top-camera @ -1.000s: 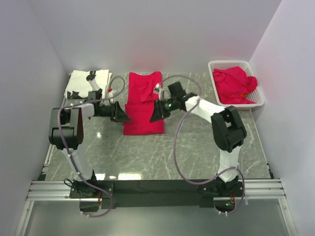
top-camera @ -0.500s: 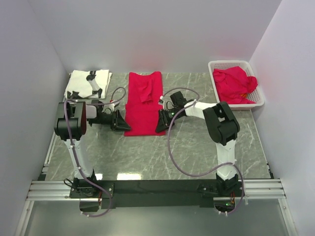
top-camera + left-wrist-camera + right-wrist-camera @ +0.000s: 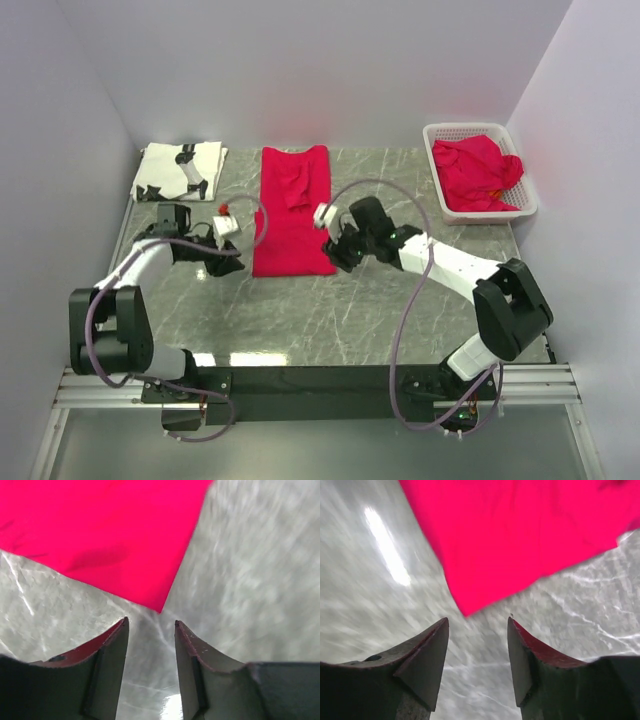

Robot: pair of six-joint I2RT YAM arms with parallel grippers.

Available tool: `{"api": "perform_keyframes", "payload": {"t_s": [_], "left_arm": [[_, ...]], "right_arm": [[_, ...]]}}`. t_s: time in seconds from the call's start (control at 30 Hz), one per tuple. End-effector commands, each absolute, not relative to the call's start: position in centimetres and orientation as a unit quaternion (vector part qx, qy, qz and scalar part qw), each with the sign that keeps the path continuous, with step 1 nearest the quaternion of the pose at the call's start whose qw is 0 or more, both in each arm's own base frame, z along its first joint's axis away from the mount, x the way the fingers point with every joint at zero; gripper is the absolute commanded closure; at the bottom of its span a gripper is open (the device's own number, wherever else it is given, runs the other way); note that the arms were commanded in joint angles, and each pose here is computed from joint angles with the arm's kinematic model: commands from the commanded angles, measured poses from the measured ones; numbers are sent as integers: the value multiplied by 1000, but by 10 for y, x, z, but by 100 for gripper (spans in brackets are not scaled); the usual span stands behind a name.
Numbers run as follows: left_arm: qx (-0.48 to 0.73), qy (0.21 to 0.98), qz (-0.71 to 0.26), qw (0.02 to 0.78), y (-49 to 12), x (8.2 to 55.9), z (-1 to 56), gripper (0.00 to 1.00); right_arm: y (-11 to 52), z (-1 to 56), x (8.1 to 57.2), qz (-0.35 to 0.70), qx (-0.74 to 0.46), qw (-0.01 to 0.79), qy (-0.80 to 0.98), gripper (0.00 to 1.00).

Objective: Fold and stack the t-shirts
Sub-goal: Fold the tshirt

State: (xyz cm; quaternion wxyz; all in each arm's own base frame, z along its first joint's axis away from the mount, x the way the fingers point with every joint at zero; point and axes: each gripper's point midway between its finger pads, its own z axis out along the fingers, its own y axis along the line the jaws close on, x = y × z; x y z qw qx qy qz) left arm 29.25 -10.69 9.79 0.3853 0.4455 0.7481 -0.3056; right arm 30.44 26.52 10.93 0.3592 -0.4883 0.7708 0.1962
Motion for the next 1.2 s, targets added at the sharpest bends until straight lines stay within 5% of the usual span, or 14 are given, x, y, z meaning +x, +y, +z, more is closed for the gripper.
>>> {"api": "perform_keyframes", "payload": {"t_s": [0.0, 0.3, 0.93, 1.07, 1.17], "left_arm": [[590, 665, -175, 424, -97, 307, 81, 52], [730, 539, -119, 403, -136, 284, 43, 52], [753, 532, -99, 375, -140, 291, 16, 56], [757, 531, -98, 368, -140, 290, 14, 67], [757, 534, -97, 365, -140, 291, 14, 79]], "right_arm": [[254, 99, 325, 76, -590, 413, 689, 42], [281, 66, 314, 40, -687, 438, 578, 39], [275, 17, 293, -6, -780, 344, 522, 45], [274, 11, 298, -14, -782, 329, 528, 58], [275, 13, 300, -12, -776, 331, 537, 86]]}}
